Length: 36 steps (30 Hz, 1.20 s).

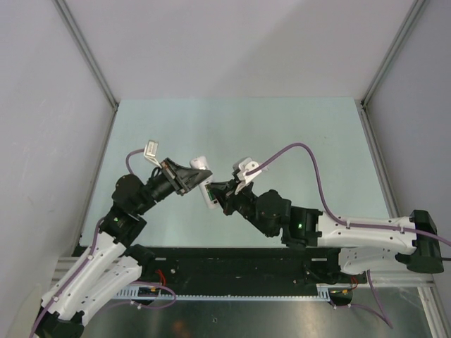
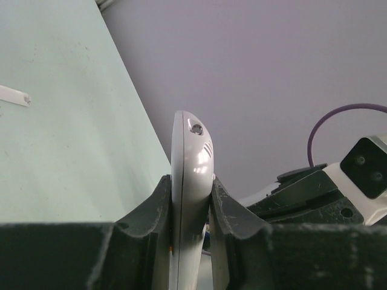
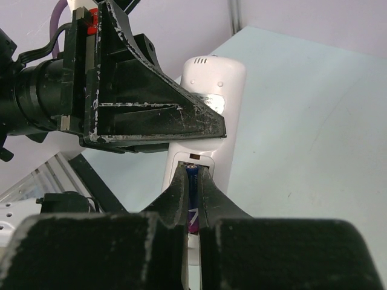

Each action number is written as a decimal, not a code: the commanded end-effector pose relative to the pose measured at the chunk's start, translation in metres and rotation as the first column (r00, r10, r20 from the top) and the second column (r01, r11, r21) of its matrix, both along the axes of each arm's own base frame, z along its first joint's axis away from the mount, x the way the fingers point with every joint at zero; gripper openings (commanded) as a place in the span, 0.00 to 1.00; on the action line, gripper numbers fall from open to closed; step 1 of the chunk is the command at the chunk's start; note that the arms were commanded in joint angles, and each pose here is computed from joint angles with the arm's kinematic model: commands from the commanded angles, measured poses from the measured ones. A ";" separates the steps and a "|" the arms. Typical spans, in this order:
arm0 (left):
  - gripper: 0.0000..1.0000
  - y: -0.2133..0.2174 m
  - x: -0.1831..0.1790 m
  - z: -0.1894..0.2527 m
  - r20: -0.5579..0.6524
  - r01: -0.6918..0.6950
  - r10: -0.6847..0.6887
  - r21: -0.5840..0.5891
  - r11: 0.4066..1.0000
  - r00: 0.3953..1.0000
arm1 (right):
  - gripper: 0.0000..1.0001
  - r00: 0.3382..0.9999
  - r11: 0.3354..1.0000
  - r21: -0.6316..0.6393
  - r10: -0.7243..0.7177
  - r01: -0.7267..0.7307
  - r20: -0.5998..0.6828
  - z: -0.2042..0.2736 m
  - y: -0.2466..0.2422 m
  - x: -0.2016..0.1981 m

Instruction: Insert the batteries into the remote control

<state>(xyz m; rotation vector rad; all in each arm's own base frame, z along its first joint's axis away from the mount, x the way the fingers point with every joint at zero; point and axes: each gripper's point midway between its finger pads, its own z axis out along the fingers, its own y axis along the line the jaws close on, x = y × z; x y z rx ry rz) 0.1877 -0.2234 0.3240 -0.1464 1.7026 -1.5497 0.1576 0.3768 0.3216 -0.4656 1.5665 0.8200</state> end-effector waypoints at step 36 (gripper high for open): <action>0.00 0.027 -0.047 0.123 0.352 0.068 0.038 -0.282 0.957 0.935 | 0.00 0.980 0.946 -0.318 -0.119 0.062 -0.161 -0.108 -0.019 0.015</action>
